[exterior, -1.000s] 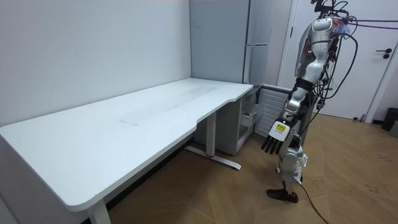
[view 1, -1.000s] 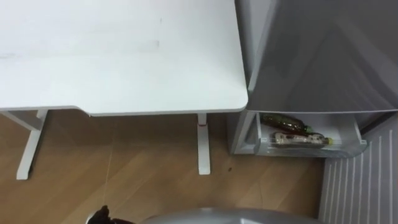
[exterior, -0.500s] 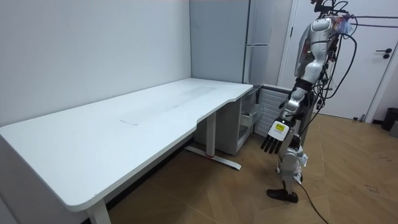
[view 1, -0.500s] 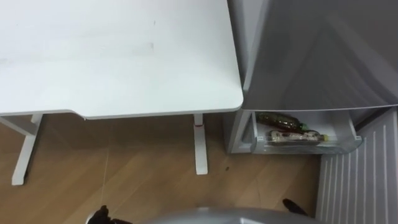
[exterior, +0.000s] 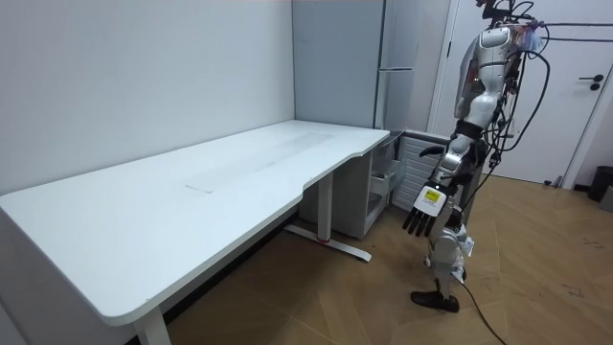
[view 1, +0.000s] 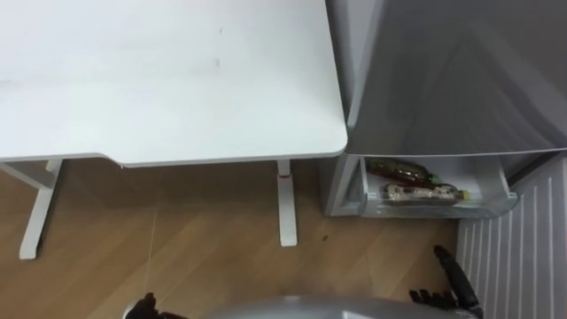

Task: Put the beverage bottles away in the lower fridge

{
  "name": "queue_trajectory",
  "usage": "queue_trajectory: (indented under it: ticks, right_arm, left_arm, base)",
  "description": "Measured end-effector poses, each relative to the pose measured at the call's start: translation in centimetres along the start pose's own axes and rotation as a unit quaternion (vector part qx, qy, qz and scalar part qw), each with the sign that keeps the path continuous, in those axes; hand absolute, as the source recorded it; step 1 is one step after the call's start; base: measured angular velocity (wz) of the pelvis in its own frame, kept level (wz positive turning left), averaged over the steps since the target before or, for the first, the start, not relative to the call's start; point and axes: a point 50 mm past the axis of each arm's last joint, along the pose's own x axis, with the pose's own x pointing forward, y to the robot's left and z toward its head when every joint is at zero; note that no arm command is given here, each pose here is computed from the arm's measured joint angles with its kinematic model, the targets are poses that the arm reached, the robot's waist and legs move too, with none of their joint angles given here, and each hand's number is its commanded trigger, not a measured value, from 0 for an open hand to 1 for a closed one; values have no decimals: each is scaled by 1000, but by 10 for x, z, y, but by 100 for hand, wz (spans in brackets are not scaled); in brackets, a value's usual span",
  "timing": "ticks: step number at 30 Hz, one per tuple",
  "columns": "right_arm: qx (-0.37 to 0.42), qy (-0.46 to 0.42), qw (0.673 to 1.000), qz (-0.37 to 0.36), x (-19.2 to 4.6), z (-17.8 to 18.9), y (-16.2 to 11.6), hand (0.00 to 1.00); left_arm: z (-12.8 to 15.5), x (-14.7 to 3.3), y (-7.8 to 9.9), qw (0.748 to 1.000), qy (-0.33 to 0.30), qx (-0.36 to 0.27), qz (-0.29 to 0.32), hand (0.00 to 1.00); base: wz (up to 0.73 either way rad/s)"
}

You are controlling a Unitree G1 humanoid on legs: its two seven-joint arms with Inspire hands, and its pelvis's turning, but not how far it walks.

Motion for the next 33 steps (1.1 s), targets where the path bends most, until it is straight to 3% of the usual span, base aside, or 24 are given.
queue_trajectory:
  ticks: [7, 14, 21, 24, 28, 33]
  right_arm:
    - [26, -1, 996, 88, 5, -5, 67, 0]
    - [41, -24, 991, 127, 3, 10, 117, 0]
    - [31, -51, 979, 194, -10, 29, 175, 0]
    - [30, -70, 973, 218, -18, 43, 195, 0]
    - [11, -111, 964, 242, -30, 70, 214, 0]
    - [-34, -124, 948, 291, -44, 70, 243, 0]
  left_arm:
    - [24, 5, 3, 1000, -18, 11, 2, 0]
    - [40, 8, 5, 999, -34, 37, 11, 0]
    - [86, 8, 24, 995, -81, 11, 51, 0]
    - [91, 7, 34, 993, -94, 23, 73, 0]
    - [97, 6, 36, 990, -107, 18, 85, 0]
    - [105, 4, 30, 988, -129, 33, 76, 0]
  base:
    - [10]
    - [-18]
    - [-3]
    - [14]
    - [12]
    - [13]
